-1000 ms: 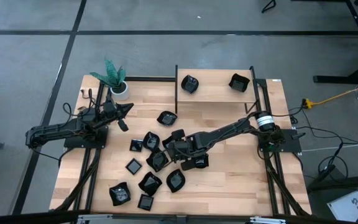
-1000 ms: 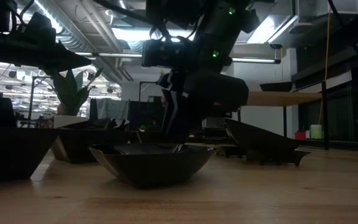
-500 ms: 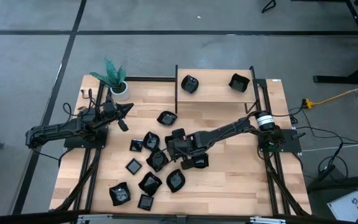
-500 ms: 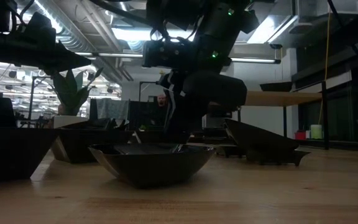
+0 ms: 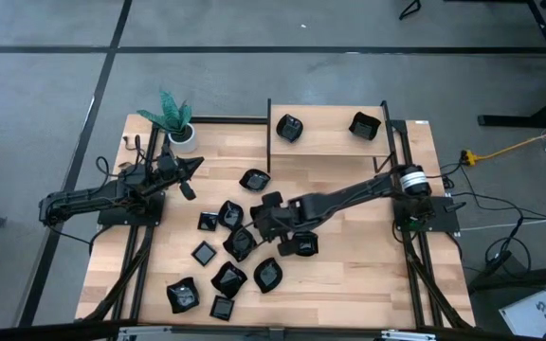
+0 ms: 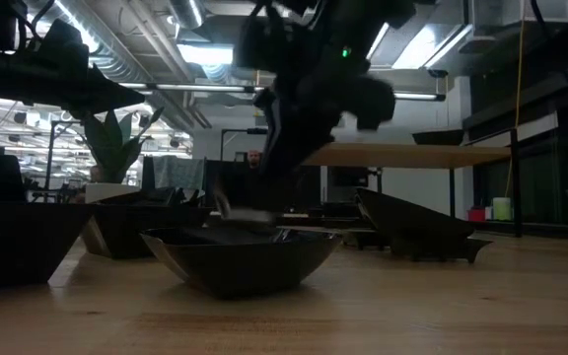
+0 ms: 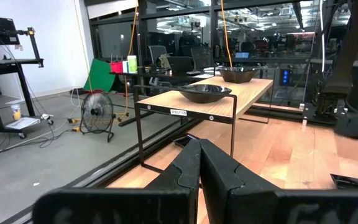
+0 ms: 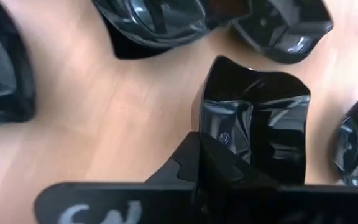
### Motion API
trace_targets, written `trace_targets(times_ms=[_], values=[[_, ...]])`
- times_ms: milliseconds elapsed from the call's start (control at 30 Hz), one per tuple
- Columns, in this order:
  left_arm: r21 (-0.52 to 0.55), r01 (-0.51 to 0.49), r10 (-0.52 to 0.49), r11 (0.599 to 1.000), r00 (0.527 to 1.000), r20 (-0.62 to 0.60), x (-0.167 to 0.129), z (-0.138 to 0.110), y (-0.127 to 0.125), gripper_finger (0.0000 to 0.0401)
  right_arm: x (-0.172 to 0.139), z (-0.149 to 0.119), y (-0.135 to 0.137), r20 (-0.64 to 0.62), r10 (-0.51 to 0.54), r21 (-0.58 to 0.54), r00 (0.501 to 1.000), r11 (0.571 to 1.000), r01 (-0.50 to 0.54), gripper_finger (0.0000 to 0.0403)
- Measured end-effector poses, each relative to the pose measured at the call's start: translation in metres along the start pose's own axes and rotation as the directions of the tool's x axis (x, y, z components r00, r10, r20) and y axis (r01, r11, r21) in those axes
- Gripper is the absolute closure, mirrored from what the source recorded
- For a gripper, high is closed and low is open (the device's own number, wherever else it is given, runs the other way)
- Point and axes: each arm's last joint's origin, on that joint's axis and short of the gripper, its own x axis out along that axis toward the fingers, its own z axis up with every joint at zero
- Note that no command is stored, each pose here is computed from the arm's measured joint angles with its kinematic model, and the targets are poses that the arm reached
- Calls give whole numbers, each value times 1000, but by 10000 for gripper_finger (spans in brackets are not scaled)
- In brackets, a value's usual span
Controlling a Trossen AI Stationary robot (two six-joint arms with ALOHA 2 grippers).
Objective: Pick & Place Mini shaped plates
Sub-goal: Stack the black distorted square plate on top of the black distorted square plate on the shelf
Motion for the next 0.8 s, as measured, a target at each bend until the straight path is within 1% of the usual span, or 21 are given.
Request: trace_targets(times_ms=[167, 333, 467, 633, 800], values=[[0, 0, 0, 1000, 1000, 0, 0, 0, 0, 397, -19, 2, -4, 25, 8, -14, 1000, 1000, -8, 396], [0, 0, 0, 1000, 1000, 0, 0, 0, 0, 397, -42, -1, -12, 15, 3, -43, 1000, 999, -2, 396], [0, 0, 0, 1000, 1000, 0, 0, 0, 0, 397, -67, -3, -22, 25, -10, -31, 1000, 999, 11, 393], [0, 0, 0, 1000, 1000, 0, 0, 0, 0, 397, -101, -8, -38, 69, -42, -13, 997, 999, 43, 399], [0, 0, 0, 1000, 1000, 0, 0, 0, 0, 397, -129, -15, -54, 98, -76, 34, 992, 997, 73, 395]])
